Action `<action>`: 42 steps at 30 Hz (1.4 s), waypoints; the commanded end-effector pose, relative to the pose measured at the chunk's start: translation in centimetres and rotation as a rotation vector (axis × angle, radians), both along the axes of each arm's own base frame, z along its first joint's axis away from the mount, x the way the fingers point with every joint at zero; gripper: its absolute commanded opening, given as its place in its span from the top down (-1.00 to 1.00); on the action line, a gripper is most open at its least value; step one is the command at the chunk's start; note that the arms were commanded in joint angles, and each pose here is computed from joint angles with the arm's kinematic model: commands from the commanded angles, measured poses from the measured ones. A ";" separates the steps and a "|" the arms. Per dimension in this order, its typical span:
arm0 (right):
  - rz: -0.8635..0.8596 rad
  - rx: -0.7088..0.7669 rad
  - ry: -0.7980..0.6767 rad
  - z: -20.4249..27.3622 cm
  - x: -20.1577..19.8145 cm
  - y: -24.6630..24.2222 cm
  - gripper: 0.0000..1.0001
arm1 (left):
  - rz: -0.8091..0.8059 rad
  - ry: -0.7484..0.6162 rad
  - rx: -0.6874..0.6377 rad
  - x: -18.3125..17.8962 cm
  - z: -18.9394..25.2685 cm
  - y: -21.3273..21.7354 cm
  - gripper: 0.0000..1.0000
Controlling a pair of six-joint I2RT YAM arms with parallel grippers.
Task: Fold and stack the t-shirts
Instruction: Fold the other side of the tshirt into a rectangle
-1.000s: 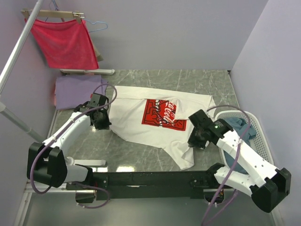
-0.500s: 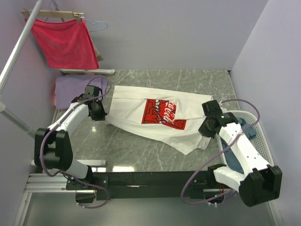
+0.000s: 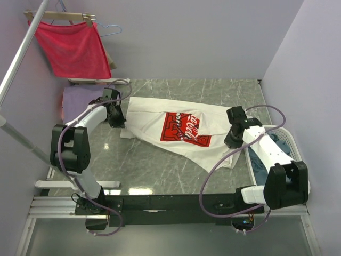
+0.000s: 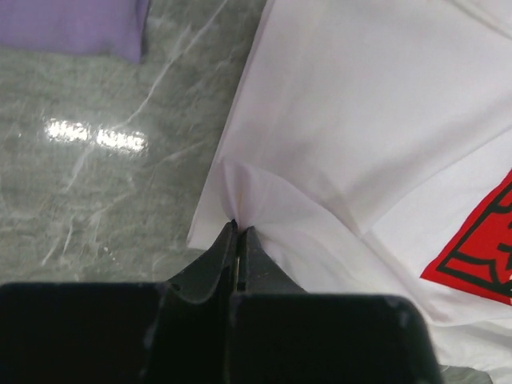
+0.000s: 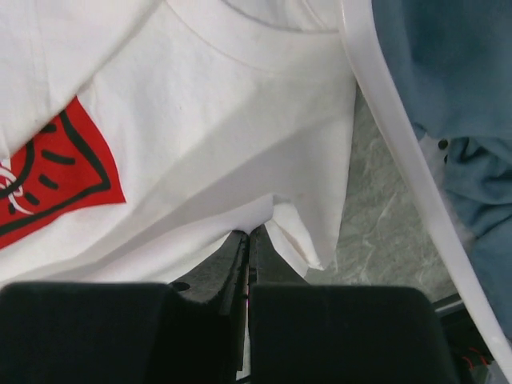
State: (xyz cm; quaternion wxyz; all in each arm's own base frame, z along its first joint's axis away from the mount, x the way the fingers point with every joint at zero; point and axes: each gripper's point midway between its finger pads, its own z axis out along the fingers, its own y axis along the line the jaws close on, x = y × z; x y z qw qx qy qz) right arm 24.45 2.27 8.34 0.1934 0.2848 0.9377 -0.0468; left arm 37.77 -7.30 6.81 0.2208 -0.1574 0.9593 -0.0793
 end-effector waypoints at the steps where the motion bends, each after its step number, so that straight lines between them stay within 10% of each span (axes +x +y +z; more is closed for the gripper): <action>1: -0.019 -0.081 -0.102 2.6 3.8 -1.5 1.00 | -0.025 -0.072 -0.040 3.3 1.8 -1.0 0.98; 29: -0.075 -0.377 0.004 0.6 11.2 -7.8 1.00 | -0.047 -0.040 0.282 8.4 -0.1 2.6 0.86; 30: -0.082 -0.386 -0.011 0.9 11.7 -8.0 1.00 | -0.058 -0.049 0.268 8.5 -0.1 2.2 0.73; 32: -0.084 -0.397 -0.032 1.4 12.4 -8.2 0.83 | -0.073 -0.070 0.248 8.6 0.1 1.5 -0.21; 35: -0.103 -0.398 -0.071 3.0 13.4 -8.4 0.29 | -0.091 -0.103 0.203 8.6 0.9 0.4 -0.42; 36: -0.102 -0.390 -0.085 3.4 13.6 -8.3 0.19 | -0.091 -0.113 0.189 8.6 1.2 0.1 -0.98; 42: -0.080 -0.306 -0.212 6.8 13.1 -7.0 0.05 | -0.130 -0.224 0.033 7.4 4.7 -2.6 -0.99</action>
